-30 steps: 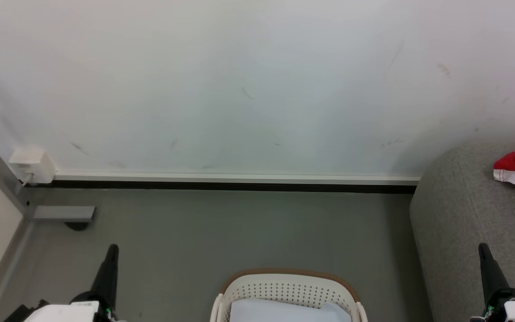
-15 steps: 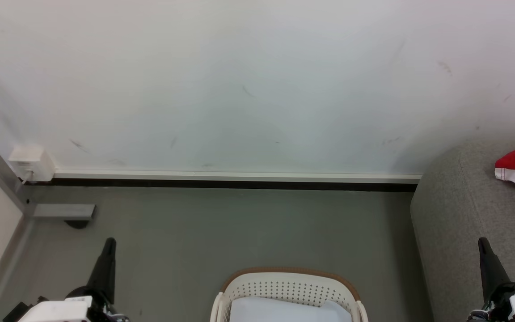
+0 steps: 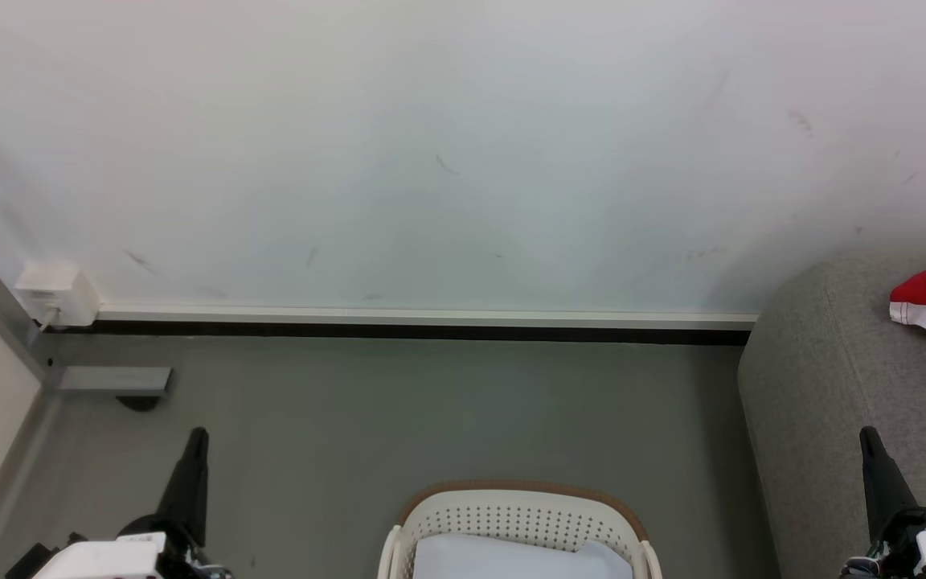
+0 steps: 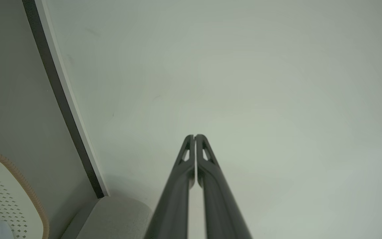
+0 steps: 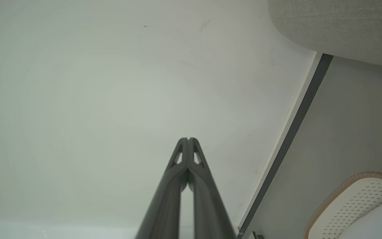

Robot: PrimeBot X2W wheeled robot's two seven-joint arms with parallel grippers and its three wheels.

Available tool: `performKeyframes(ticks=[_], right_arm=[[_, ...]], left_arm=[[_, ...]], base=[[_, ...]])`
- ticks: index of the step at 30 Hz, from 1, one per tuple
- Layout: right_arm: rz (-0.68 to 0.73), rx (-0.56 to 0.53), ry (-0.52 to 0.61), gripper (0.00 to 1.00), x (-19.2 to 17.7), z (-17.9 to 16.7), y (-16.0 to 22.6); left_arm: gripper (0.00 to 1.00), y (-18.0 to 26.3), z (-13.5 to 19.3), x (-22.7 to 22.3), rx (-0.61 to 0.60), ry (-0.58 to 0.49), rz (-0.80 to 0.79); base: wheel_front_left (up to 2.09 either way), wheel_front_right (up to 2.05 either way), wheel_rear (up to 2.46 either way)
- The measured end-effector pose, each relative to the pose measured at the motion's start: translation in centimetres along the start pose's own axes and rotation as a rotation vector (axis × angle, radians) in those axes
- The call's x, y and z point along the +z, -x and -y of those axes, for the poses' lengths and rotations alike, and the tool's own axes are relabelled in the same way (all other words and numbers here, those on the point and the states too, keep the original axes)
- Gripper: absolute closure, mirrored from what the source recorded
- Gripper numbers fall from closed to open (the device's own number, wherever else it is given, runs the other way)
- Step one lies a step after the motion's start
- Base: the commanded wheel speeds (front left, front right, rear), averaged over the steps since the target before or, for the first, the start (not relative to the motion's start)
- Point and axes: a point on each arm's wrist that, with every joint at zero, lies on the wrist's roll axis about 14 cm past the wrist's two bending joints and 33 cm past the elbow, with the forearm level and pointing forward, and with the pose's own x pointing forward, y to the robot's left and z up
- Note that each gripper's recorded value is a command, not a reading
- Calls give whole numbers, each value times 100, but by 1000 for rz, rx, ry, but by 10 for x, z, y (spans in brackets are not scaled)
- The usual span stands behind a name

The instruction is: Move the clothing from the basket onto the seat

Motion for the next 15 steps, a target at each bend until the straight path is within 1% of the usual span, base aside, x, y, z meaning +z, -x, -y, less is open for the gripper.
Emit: performKeyframes(ticks=[15], right_arm=[[0, 0, 0, 100, 0, 0, 0]], left_arm=[[100, 0, 0, 0, 0, 0, 0]], base=[[0, 0, 0]])
